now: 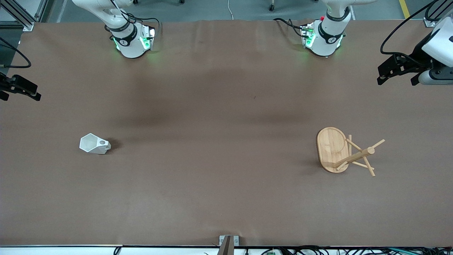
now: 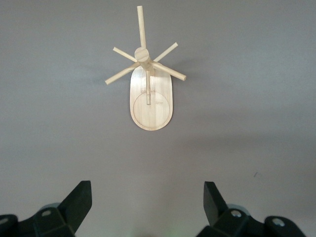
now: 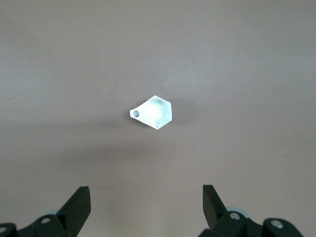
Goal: Hang cup on rack
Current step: 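Move the right gripper down toward the white cup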
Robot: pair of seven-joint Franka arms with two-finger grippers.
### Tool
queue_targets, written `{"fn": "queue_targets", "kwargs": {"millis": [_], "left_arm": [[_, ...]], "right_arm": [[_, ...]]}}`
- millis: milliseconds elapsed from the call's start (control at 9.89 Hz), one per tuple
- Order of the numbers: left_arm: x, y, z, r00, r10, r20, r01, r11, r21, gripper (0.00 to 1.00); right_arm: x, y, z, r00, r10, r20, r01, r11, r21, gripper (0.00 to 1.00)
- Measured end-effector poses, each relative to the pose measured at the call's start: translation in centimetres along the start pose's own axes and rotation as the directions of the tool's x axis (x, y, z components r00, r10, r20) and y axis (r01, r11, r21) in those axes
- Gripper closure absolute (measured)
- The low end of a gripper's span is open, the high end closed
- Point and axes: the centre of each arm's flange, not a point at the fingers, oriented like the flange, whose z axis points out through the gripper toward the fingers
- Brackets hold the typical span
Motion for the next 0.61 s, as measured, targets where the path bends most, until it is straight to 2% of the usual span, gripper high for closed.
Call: {"fn": "queue_targets", "kwargs": {"millis": [607], "left_arm": [[0.02, 0.0, 0.01, 1.0, 0.0, 0.0, 0.0, 1.0, 0.0, 0.0]], "right_arm": [[0.1, 0.0, 0.15, 1.0, 0.0, -0.001, 0.0, 1.0, 0.0, 0.0]]}}
